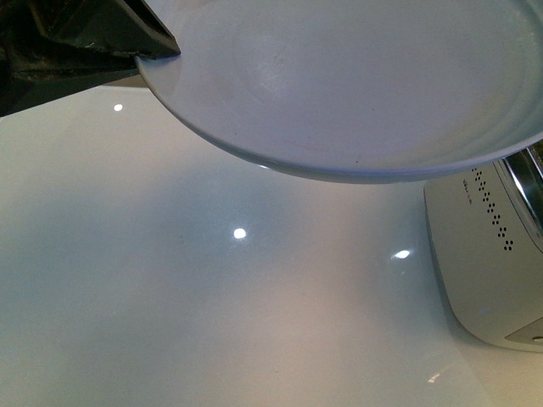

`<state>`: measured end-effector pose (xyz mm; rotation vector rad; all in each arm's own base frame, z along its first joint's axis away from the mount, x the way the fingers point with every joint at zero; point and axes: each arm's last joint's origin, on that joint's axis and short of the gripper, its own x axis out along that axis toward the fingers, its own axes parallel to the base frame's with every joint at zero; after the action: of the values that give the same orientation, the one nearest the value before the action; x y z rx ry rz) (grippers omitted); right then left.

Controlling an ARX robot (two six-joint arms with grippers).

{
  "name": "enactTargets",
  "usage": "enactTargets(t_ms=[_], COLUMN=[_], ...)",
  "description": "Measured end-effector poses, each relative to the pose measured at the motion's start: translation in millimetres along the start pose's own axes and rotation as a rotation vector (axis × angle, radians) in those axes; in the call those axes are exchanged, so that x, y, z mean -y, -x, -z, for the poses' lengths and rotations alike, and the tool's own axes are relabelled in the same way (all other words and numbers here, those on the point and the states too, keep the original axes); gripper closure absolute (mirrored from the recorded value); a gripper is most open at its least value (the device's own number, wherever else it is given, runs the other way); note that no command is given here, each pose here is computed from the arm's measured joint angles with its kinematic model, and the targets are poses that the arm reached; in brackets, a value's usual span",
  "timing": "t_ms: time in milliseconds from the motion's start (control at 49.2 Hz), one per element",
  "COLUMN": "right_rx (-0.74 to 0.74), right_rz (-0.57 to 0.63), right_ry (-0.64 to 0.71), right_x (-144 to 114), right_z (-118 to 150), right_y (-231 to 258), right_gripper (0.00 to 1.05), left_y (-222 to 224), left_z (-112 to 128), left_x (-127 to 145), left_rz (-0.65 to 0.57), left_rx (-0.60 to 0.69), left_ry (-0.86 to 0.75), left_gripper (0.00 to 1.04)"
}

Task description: Left arm holds plate, right arm toasts bread

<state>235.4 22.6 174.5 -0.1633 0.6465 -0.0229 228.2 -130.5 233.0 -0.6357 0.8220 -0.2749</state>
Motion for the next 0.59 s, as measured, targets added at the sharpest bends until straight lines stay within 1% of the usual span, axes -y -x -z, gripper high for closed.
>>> enactTargets(t_ms=[20, 61, 183, 203, 244, 325, 366, 427, 529, 549, 590], right_rx=[-0.002, -0.007, -0.026, -0.034, -0.040, -0.041, -0.033, -0.016, 0.045, 0.066, 0.096], right_rz=[0.000, 0.000, 0.000, 0.000, 0.000, 0.000, 0.001, 0.005, 0.018, 0.022, 0.031], right_ry=[0.001, -0.001, -0.004, -0.004, -0.005, -0.014, -0.022, -0.029, -0.056, -0.072, -0.091], right_x=[-0.1, -0.5, -1.1, -1.4, -1.5, -1.4, -0.8, 0.3, 4.2, 5.5, 7.9], right_z=[0.5, 1.7, 8.6, 11.3, 13.5, 16.2, 15.9, 14.3, 9.9, 8.6, 7.1], right_y=[-0.5, -1.6, -2.8, -3.0, -3.0, -1.5, 0.5, 3.6, 15.0, 19.1, 25.3], right_gripper=[1.01, 0.96, 0.74, 0.69, 0.64, 0.50, 0.43, 0.36, 0.19, 0.14, 0.08], left_y=[0.0, 0.0, 0.0, 0.0, 0.0, 0.0, 0.0, 0.0, 0.0, 0.0, 0.0], left_z=[0.0, 0.0, 0.0, 0.0, 0.0, 0.0, 0.0, 0.0, 0.0, 0.0, 0.0], left_x=[0.0, 0.0, 0.0, 0.0, 0.0, 0.0, 0.0, 0.0, 0.0, 0.0, 0.0], left_rz=[0.000, 0.000, 0.000, 0.000, 0.000, 0.000, 0.000, 0.000, 0.000, 0.000, 0.000], left_rx=[0.000, 0.000, 0.000, 0.000, 0.000, 0.000, 0.000, 0.000, 0.000, 0.000, 0.000], left_ry=[0.000, 0.000, 0.000, 0.000, 0.000, 0.000, 0.000, 0.000, 0.000, 0.000, 0.000], left_gripper=[1.02, 1.02, 1.02, 1.02, 1.02, 1.02, 1.02, 1.02, 1.02, 1.02, 1.02])
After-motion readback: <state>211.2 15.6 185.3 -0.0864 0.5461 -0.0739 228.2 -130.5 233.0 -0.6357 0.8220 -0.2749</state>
